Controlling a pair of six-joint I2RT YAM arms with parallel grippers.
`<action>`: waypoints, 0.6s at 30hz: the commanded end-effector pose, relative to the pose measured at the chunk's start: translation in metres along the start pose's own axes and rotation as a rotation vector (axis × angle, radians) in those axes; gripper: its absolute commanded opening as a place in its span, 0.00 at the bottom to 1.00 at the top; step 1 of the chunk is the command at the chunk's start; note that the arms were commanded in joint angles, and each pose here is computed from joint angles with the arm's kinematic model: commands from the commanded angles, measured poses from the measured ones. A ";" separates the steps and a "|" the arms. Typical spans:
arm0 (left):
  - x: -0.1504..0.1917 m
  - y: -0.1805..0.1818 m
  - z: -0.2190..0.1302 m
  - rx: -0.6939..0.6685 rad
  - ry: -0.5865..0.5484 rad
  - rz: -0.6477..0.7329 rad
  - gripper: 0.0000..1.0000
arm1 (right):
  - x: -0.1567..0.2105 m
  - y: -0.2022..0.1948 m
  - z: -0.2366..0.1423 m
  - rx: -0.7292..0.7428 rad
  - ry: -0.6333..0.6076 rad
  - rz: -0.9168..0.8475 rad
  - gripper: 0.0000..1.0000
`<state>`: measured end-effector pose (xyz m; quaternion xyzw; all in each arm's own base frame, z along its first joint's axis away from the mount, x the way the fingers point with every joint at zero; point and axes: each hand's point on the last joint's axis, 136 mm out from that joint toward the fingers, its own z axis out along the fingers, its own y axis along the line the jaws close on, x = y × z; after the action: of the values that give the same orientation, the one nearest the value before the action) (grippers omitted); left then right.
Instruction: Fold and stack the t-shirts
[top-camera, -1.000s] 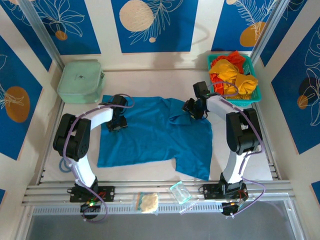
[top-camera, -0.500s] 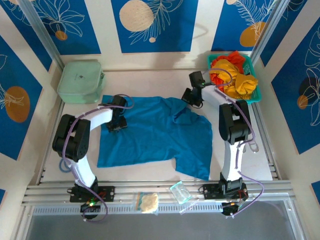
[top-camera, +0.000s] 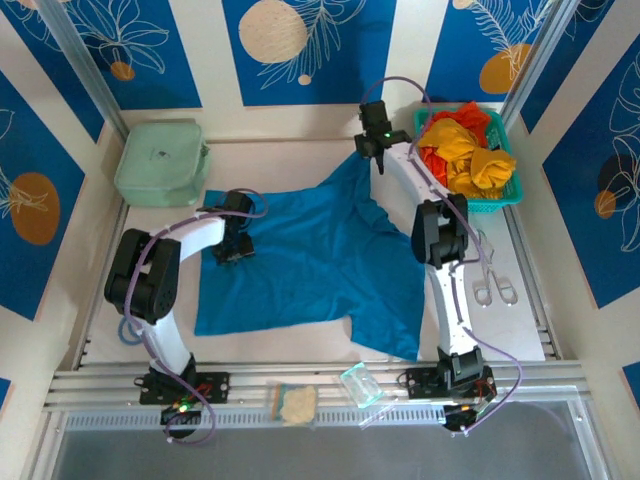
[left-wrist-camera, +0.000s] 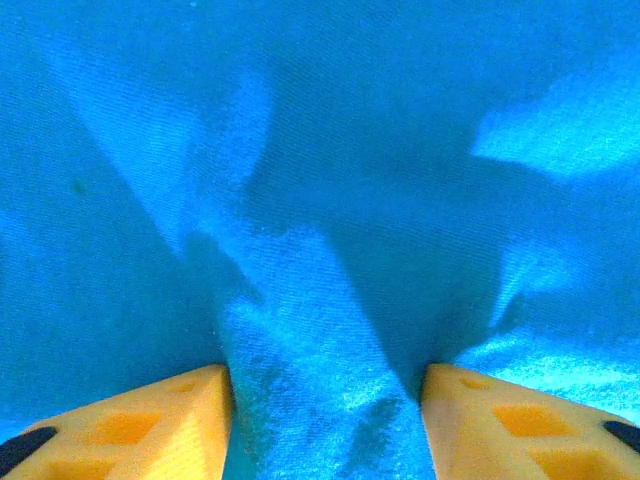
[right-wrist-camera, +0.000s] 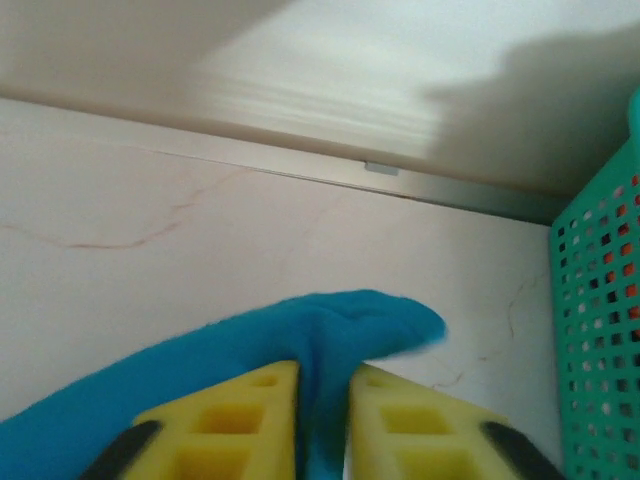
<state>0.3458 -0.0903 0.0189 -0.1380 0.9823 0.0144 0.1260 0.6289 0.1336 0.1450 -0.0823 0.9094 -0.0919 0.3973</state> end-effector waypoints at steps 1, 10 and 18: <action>0.023 0.012 0.002 -0.046 0.073 0.029 0.59 | 0.022 -0.028 0.016 0.155 0.097 -0.071 0.37; 0.018 0.007 -0.014 -0.024 0.040 0.037 0.69 | 0.029 -0.020 -0.038 0.056 0.148 0.107 0.45; 0.006 0.003 -0.033 -0.013 0.001 0.060 0.80 | 0.108 0.055 -0.087 -0.142 0.271 0.015 0.54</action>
<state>0.3313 -0.0899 0.0337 -0.1228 0.9854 0.0195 0.1163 0.5087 0.1425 0.1340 -0.0734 0.9513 -0.0773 0.2893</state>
